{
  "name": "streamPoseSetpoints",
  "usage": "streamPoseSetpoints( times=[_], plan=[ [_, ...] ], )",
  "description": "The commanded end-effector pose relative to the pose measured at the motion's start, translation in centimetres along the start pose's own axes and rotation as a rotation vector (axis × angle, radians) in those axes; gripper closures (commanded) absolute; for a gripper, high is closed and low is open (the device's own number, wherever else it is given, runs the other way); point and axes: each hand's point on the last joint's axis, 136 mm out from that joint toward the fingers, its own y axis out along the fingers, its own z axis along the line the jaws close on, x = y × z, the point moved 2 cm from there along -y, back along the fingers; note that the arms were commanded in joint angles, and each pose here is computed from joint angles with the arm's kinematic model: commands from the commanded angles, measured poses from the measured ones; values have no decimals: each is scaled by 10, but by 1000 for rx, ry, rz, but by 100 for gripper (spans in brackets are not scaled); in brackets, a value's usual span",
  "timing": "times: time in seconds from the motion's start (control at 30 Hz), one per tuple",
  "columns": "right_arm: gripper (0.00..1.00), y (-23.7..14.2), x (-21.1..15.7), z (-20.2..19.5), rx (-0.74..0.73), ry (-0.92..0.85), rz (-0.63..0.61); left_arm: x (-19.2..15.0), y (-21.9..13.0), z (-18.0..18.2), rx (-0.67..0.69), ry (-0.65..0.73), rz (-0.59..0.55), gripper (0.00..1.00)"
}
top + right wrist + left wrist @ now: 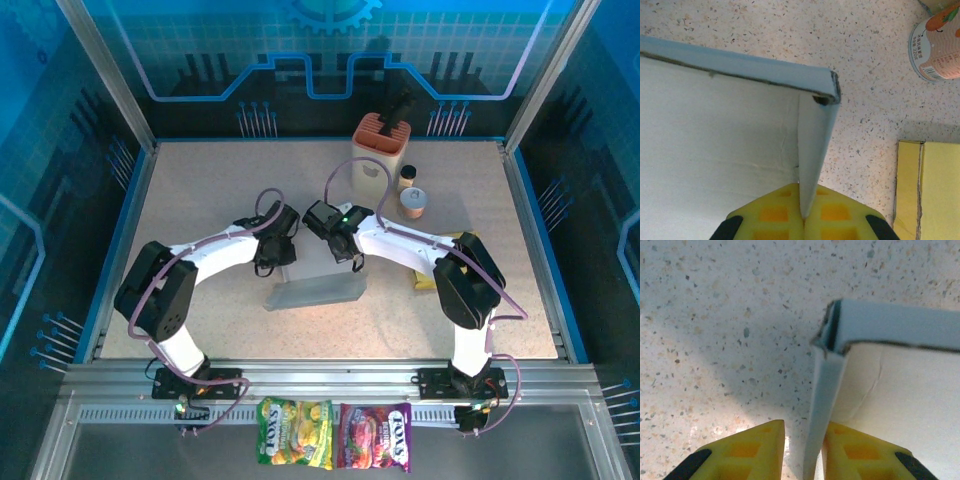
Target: Fold the paper box
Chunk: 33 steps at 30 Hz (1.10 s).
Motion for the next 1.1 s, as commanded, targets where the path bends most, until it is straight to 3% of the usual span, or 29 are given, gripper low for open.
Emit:
streamPoseSetpoints(
  times=[0.0, 0.13, 0.37, 0.63, 0.83, 1.07],
  plan=[
    [100, 2, -15, -4, -38, -56, 51, 8, -3, -10, -82, 23, -5, 75],
    [100, 3, -15, -4, -38, -56, 54, 9, 0, -7, -63, 27, -5, 80],
    [100, 3, -15, -3, -39, -57, 55, 6, 4, 11, 60, 33, -3, 100],
    [100, 6, -15, 0, -37, -66, 62, -6, 5, 28, 189, 21, 2, 100],
    [100, 12, -19, -1, -42, -69, 82, 8, -14, 9, 98, 30, -51, 100],
    [100, 20, -23, -4, -64, -77, 98, 11, -28, -7, 2, 2, -48, 85]
  ],
)
